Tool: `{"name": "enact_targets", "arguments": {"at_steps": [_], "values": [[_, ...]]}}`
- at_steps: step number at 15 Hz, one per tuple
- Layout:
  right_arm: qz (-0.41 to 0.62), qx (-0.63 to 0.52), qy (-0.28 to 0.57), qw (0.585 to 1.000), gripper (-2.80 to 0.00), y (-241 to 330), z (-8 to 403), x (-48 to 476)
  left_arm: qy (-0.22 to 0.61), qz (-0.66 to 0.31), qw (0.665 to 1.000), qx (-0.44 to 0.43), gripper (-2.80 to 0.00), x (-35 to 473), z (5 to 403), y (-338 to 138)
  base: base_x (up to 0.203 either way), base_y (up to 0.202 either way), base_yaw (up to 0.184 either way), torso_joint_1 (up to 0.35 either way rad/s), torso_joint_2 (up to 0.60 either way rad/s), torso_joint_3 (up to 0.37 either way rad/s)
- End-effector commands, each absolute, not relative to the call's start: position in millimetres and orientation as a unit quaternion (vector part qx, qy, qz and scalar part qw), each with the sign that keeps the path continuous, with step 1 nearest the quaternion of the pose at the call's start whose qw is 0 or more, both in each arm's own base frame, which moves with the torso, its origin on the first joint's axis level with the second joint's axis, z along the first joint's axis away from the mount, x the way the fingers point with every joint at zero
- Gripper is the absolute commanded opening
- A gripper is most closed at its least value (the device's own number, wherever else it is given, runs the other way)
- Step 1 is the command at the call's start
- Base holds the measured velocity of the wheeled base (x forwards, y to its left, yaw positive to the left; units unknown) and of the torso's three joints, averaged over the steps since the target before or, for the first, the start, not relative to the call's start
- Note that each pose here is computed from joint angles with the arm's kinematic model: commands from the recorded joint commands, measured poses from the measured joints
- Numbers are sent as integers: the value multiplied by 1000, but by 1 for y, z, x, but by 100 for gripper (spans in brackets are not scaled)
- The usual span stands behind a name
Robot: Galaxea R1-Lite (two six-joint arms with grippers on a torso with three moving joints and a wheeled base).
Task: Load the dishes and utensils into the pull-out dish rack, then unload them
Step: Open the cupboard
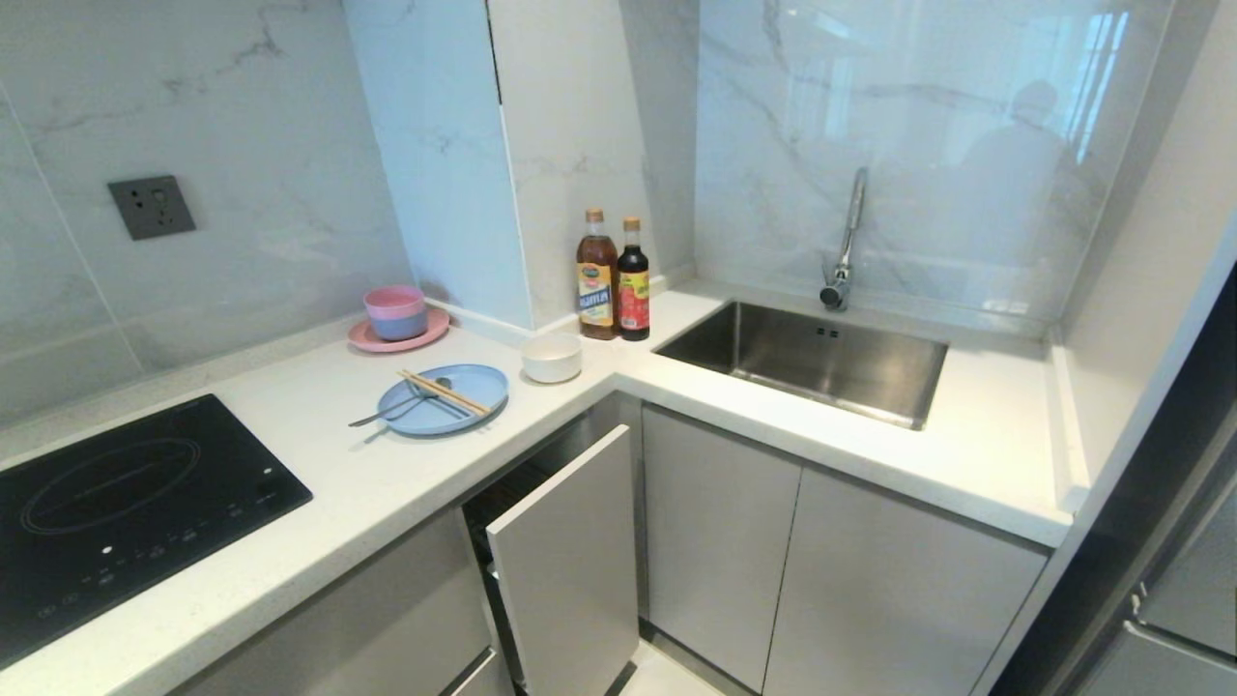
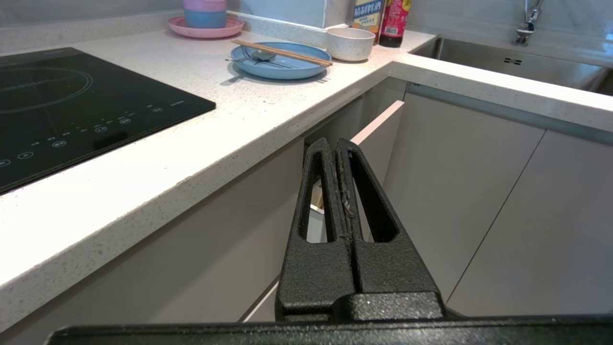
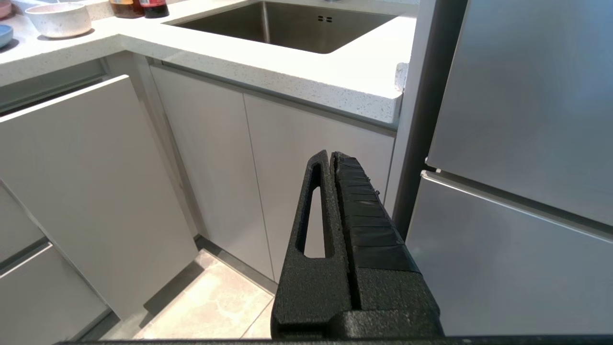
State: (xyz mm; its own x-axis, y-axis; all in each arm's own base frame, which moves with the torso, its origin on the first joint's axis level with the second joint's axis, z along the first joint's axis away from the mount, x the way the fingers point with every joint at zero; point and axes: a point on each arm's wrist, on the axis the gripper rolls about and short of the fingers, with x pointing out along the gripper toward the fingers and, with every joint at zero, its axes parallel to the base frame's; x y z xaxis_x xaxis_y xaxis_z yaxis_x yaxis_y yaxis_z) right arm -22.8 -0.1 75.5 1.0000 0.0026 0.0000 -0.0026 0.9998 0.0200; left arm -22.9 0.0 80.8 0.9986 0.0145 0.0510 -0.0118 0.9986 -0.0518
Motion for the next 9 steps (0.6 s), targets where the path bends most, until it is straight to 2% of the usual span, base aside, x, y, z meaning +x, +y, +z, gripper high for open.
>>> {"name": "enact_targets", "arguments": {"at_steps": [1, 9], "values": [[1, 13, 1, 1000, -280, 0, 75, -23, -16, 8, 1000, -26, -280, -21, 75, 0, 0, 0, 0, 0, 0, 0], [2, 13, 2, 1000, -280, 0, 75, -23, -16, 7, 1000, -26, -280, -21, 75, 0, 0, 0, 0, 0, 0, 0]]}}
